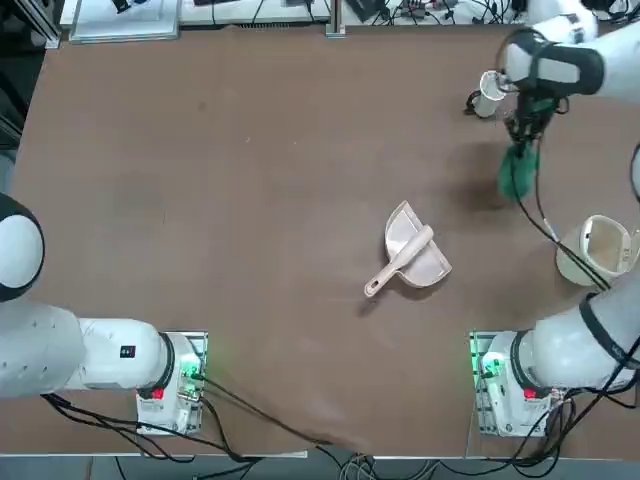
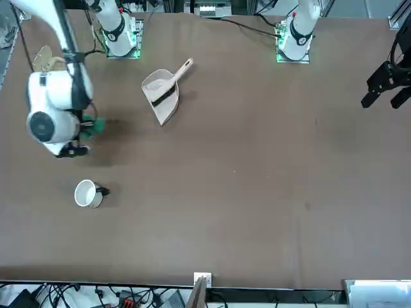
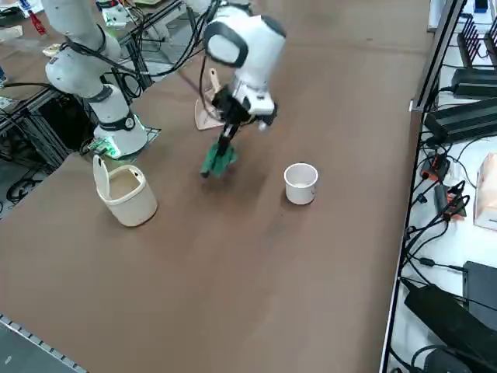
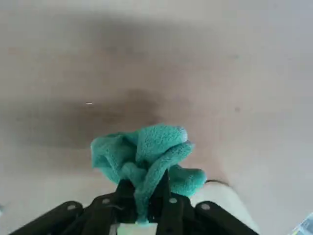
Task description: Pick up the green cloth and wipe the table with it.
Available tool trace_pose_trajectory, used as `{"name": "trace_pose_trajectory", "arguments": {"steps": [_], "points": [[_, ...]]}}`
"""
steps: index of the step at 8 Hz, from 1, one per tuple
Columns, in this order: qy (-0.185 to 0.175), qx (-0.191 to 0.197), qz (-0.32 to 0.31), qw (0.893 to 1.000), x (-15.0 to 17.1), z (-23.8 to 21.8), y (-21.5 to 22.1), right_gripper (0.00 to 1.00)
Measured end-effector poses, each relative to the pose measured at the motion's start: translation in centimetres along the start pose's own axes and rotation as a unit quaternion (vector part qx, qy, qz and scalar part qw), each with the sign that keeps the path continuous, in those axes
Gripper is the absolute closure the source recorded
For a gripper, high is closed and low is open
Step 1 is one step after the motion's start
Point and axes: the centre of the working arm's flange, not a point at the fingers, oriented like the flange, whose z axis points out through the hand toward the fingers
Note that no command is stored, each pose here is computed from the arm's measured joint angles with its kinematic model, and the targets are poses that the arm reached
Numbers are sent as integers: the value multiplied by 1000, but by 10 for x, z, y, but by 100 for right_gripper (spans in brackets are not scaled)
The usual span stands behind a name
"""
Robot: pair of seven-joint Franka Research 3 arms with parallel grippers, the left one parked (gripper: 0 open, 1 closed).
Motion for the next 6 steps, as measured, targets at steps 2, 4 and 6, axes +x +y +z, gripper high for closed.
{"name": "trace_pose_trajectory", "arguments": {"steps": [2,4,6], "points": [[5,16,4,1000,4,50,17,91],[-5,52,10,999,14,82,-18,91],[5,117,46,992,28,77,-83,91]]}}
